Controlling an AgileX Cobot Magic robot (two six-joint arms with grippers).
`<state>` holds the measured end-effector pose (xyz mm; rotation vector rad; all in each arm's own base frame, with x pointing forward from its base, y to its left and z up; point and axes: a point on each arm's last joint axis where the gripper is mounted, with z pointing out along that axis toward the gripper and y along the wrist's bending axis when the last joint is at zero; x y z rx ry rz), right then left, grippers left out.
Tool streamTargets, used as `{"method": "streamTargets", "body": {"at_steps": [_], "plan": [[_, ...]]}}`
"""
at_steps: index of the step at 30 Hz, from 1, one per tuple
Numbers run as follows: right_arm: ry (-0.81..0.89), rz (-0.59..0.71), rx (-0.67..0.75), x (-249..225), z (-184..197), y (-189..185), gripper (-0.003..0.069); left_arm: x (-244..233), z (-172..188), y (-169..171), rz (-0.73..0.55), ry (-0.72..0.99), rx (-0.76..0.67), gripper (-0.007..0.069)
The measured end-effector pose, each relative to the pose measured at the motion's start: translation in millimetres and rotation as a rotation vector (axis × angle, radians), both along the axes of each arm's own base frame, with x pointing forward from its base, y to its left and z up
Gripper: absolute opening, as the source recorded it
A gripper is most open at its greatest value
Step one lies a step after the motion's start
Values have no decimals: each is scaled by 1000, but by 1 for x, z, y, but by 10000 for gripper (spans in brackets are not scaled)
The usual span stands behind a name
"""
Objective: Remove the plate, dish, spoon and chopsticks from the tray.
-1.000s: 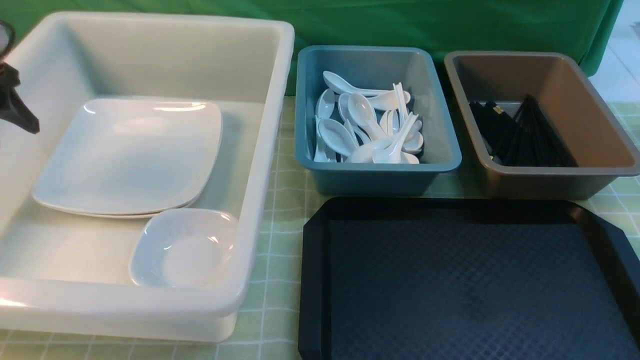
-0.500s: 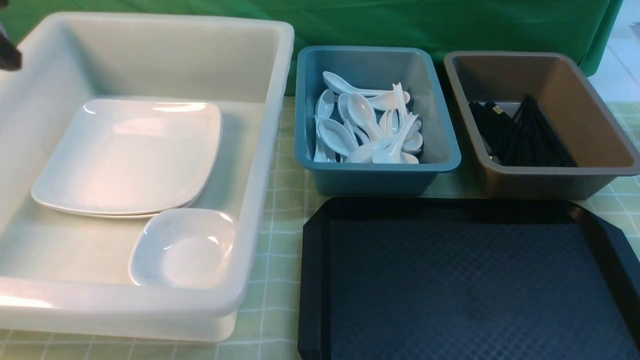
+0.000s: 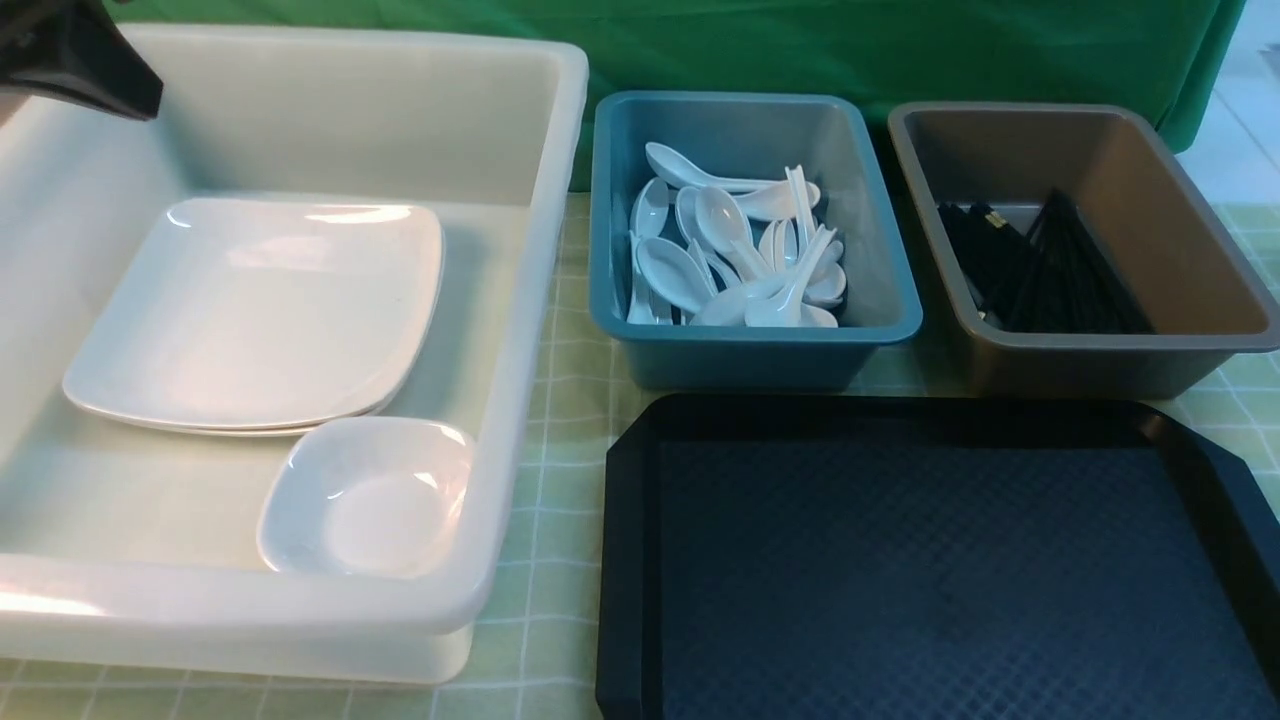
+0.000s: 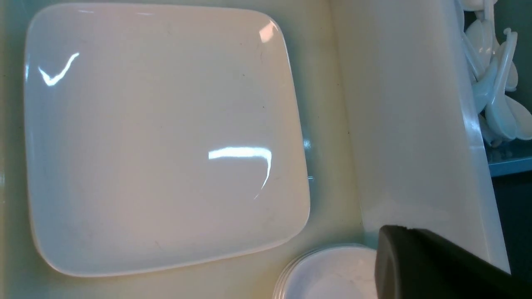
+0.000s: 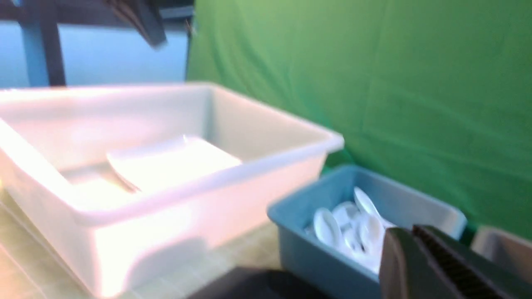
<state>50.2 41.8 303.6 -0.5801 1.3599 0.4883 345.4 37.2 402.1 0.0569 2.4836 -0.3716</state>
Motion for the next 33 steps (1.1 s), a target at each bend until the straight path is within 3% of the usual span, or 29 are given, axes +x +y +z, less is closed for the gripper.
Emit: {"method": "streamTargets", "body": {"at_steps": [21, 26, 33], "plan": [[-17, 11, 13, 0, -2, 1, 59, -1, 0, 4, 12, 8, 46, -13], [-7, 9, 4, 1, -5, 2, 72, -4, 1, 5, 68, 22, 35, -13], [209, 17, 43, 3, -30, 4, 94, -4, 1, 5, 120, 38, -4, -13]]}}
